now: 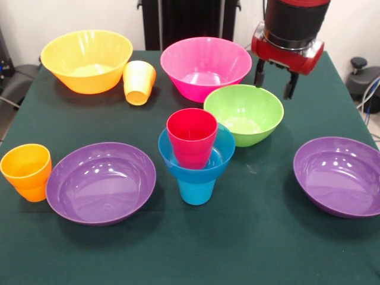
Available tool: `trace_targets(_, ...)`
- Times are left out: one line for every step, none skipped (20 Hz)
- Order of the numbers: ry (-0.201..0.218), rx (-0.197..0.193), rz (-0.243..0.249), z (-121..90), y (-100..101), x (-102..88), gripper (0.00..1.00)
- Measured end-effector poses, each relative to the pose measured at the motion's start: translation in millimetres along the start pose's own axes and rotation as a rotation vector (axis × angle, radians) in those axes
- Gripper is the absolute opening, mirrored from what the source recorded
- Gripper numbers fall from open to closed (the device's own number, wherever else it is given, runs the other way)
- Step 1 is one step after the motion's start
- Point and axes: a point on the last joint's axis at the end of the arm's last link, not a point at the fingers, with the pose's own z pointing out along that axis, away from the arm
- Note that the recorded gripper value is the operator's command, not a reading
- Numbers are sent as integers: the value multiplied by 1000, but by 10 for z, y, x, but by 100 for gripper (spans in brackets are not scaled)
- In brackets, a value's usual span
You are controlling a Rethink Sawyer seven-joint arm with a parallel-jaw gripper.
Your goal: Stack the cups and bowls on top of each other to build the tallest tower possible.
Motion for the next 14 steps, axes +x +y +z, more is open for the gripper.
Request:
trace_targets(-2,1,1,20,-3,5,100)
trace_targets(-3,3,2,43,-6,17,100)
trace_targets(-4,4,3,52,-7,23,100)
trace_targets(-7,6,6,81,-10,51,100)
trace_targets(-10,7,8,92,-9,66,100)
trace_targets(-14,7,9,101,-7,77,100)
trace_targets(-16,7,9,106,-2,83,100)
trace_targets(-19,6,9,110,3,89,100)
trace_targets(-24,5,9,114,15,95,100)
trace_targets(-34,3,8,128,39,105,100)
trace_targets(-35,3,8,131,41,107,100)
trace_targets(-40,2,7,145,53,111,100)
trace_targets(-45,2,7,163,63,115,100)
trace_targets(-52,3,8,212,75,123,100)
